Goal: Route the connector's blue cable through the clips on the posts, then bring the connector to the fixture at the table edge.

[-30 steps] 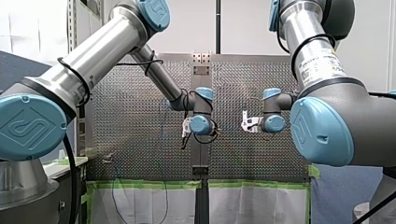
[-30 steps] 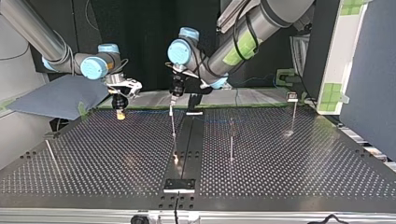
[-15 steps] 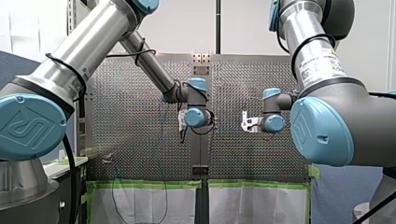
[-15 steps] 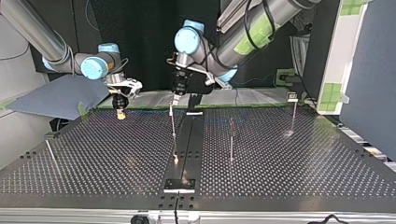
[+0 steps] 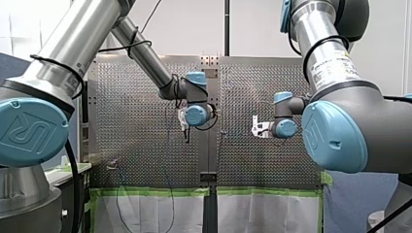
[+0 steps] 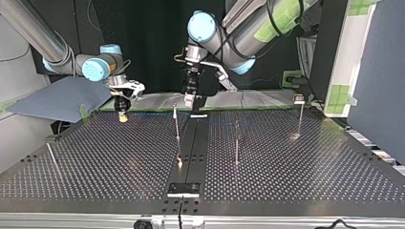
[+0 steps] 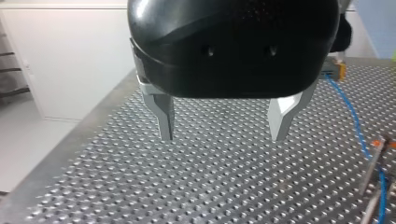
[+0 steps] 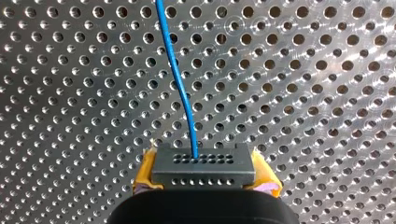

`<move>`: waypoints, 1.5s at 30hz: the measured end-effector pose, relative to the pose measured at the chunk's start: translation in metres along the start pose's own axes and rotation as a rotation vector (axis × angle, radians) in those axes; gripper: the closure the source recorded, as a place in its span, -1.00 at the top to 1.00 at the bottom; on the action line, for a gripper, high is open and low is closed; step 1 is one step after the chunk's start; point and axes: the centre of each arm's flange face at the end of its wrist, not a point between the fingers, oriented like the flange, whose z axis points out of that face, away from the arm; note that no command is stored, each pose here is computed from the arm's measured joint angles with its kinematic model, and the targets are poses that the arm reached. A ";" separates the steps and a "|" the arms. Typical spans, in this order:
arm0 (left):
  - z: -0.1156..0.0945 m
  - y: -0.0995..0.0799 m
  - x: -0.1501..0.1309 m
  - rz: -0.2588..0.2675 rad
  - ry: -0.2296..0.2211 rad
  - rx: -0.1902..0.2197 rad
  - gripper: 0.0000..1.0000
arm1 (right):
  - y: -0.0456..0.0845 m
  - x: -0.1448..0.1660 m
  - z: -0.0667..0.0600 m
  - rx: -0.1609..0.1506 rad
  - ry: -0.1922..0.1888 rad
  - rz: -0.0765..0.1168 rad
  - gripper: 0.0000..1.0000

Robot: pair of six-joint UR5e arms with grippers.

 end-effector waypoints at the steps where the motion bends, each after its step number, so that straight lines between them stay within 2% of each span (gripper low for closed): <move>1: -0.002 0.001 -0.002 -0.005 -0.004 0.000 1.00 | 0.000 0.000 0.000 0.000 0.000 0.000 -1.00; 7: -0.018 0.006 -0.017 -0.031 -0.027 -0.001 1.00 | -0.001 0.000 0.000 0.001 -0.002 0.002 -1.00; 13: -0.034 0.015 -0.031 -0.057 -0.052 -0.029 1.00 | -0.003 0.000 -0.001 0.005 -0.004 0.002 -1.00; 18: -0.044 0.021 -0.042 -0.075 -0.086 -0.037 1.00 | -0.004 -0.001 -0.001 0.007 -0.006 0.002 -1.00; 27: -0.063 0.029 -0.059 -0.068 -0.138 -0.034 1.00 | -0.007 -0.001 -0.002 0.010 -0.010 0.001 -1.00; 32: -0.074 0.036 -0.046 -0.065 -0.125 -0.036 1.00 | -0.008 -0.001 -0.002 0.012 -0.010 0.001 -1.00; 45: -0.110 0.062 -0.011 -0.013 -0.033 -0.058 1.00 | -0.009 -0.001 -0.002 0.013 -0.011 0.001 -1.00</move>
